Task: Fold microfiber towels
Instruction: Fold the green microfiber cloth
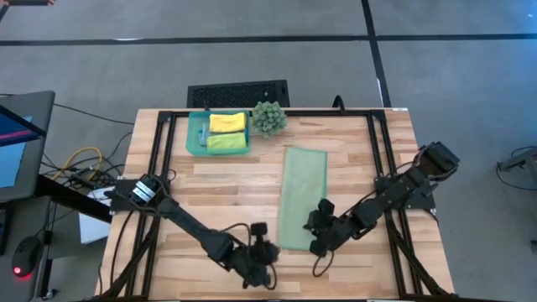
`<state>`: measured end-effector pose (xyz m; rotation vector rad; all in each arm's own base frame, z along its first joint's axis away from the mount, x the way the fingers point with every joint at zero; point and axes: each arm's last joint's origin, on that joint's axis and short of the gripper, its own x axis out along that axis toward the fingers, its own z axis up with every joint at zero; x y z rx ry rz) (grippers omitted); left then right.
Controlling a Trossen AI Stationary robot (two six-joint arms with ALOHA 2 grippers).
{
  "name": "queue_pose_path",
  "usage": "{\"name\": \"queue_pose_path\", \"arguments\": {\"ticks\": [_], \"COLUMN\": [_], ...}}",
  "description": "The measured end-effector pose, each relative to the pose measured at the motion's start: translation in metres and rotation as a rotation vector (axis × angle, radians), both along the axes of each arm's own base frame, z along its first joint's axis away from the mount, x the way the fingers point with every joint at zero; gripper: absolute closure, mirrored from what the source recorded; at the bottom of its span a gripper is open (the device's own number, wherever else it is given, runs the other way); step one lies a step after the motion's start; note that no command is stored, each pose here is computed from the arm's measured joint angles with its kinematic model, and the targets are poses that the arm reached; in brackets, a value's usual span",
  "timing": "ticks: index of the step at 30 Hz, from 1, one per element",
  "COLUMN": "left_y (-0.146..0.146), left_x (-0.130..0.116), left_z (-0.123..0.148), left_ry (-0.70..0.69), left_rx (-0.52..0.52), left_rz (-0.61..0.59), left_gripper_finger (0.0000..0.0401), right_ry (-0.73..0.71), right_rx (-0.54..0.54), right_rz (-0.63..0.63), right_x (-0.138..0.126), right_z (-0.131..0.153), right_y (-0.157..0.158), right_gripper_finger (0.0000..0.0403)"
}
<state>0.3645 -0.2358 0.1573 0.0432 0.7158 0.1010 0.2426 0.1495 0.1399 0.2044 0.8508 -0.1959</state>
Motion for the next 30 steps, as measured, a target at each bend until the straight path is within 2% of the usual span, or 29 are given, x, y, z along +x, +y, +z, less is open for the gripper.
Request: {"name": "queue_pose_path", "arguments": {"ticks": [4, 8, 12, 16, 18, 20, 22, 26, 30], "left_y": [0.001, 0.01, 0.027, 0.033, 0.033, 0.031, 0.031, 0.017, -0.001], "left_x": [0.003, 0.003, 0.016, 0.03, 0.037, 0.041, 0.041, 0.032, 0.034], "left_z": [0.01, 0.006, -0.011, -0.032, -0.046, -0.047, -0.047, -0.032, -0.003], "left_ry": [-0.007, 0.04, 0.09, 0.1, 0.11, 0.121, 0.132, 0.118, 0.039], "left_rx": [0.111, 0.137, 0.149, 0.124, 0.07, -0.025, -0.079, -0.101, -0.101], "left_rz": [0.03, 0.062, 0.079, 0.044, 0.005, -0.042, -0.032, -0.037, -0.096], "left_gripper_finger": [0.0386, 0.0386, 0.0386, 0.0386, 0.0386, 0.0386, 0.0386, 0.0386, 0.0386], "right_ry": [-0.067, -0.089, -0.07, -0.023, 0.001, 0.036, 0.077, 0.113, -0.043], "right_rx": [0.041, 0.05, 0.072, 0.043, 0.045, 0.082, 0.133, 0.19, 0.185], "right_rz": [0.05, 0.112, 0.117, 0.105, 0.152, 0.197, 0.209, 0.264, 0.333], "right_x": [0.0, -0.005, -0.011, -0.013, -0.012, -0.012, -0.014, -0.028, -0.037], "right_z": [0.004, 0.0, -0.01, -0.031, -0.037, -0.038, -0.033, -0.015, 0.012], "right_y": [0.013, 0.028, 0.04, 0.045, 0.048, 0.049, 0.049, 0.051, 0.062], "right_gripper_finger": [0.0382, 0.0373, 0.0341, 0.0308, 0.0295, 0.0284, 0.0278, 0.0276, 0.0283]}}
